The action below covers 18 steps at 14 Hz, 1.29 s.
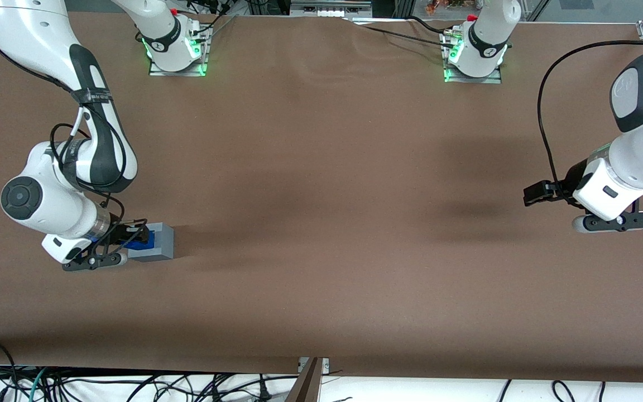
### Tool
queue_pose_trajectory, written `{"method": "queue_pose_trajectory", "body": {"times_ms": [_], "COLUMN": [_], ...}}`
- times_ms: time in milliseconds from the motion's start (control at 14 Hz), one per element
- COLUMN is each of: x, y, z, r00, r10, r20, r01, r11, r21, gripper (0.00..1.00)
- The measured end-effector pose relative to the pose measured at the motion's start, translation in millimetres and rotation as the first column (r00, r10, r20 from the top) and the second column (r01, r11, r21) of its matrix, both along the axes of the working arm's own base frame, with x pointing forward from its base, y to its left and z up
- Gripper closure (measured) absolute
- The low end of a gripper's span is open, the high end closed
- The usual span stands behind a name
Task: Insert blue part into gray base with right arm
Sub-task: 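Lower the blue block into the gray base's hole and press down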
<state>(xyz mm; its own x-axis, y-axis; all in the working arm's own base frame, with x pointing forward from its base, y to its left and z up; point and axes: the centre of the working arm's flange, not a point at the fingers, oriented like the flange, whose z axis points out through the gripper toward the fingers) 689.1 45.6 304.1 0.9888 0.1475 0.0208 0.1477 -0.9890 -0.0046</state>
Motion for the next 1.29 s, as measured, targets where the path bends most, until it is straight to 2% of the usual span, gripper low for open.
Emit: {"method": "queue_pose_trajectory", "body": {"times_ms": [500,1286], "x": [0.9,-3.8], "y": [0.2,-0.2], "z": [-0.6,-1.4], "r00": [1.000,1.000], "r10": [-0.001,-0.014], "r20": [0.023,0.019], "r01": [0.001,0.014], "r11": [1.000,1.000], "r21": [0.002,0.009], "gripper": [0.49,0.49]}}
